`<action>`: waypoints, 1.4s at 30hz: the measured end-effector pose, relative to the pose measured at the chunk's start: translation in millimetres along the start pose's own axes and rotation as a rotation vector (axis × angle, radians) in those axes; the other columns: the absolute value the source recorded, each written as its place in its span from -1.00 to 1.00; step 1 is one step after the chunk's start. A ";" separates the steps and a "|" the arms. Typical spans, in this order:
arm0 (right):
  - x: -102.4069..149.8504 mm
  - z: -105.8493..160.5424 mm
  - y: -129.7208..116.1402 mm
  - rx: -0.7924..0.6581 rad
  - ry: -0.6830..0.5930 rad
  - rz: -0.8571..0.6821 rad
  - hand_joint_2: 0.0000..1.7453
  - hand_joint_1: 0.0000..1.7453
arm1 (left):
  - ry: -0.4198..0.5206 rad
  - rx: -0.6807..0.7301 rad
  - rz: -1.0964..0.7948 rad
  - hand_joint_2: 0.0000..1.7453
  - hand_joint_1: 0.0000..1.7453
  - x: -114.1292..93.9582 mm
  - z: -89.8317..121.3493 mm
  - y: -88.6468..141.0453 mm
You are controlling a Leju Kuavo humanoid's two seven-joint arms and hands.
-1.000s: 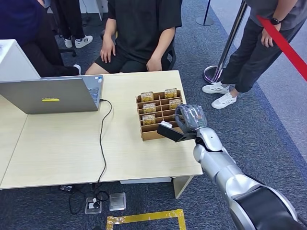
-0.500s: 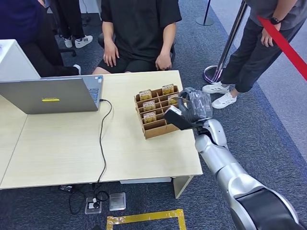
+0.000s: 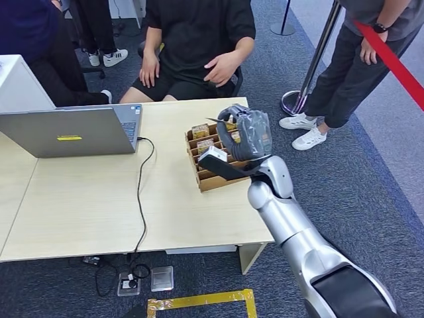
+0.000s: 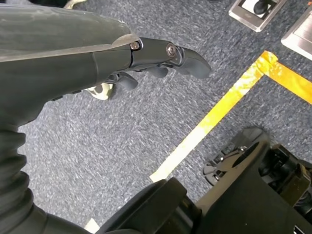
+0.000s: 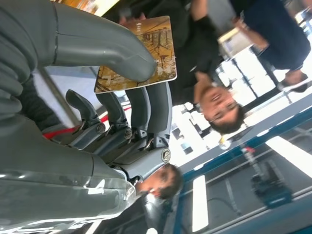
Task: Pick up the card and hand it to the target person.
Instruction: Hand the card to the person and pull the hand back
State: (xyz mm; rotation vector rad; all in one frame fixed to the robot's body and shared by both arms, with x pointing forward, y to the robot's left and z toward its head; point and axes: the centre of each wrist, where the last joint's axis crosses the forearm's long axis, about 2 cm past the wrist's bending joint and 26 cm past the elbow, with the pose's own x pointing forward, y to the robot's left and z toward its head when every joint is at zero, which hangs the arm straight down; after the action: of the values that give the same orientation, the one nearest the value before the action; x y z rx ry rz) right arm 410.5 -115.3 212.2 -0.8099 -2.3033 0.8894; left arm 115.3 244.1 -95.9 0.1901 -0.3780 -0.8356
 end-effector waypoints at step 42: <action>-150.6 196.4 -79.1 -0.271 0.599 0.268 -1.00 -1.00 | 0.092 -0.039 0.049 -1.00 -1.00 -19.1 4.5 -17.5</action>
State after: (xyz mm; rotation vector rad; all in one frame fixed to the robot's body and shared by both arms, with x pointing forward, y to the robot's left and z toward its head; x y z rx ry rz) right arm 356.9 -345.7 104.9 -1.3185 -1.8217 0.3581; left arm 89.8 246.8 -102.0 0.1818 -0.2787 -0.7828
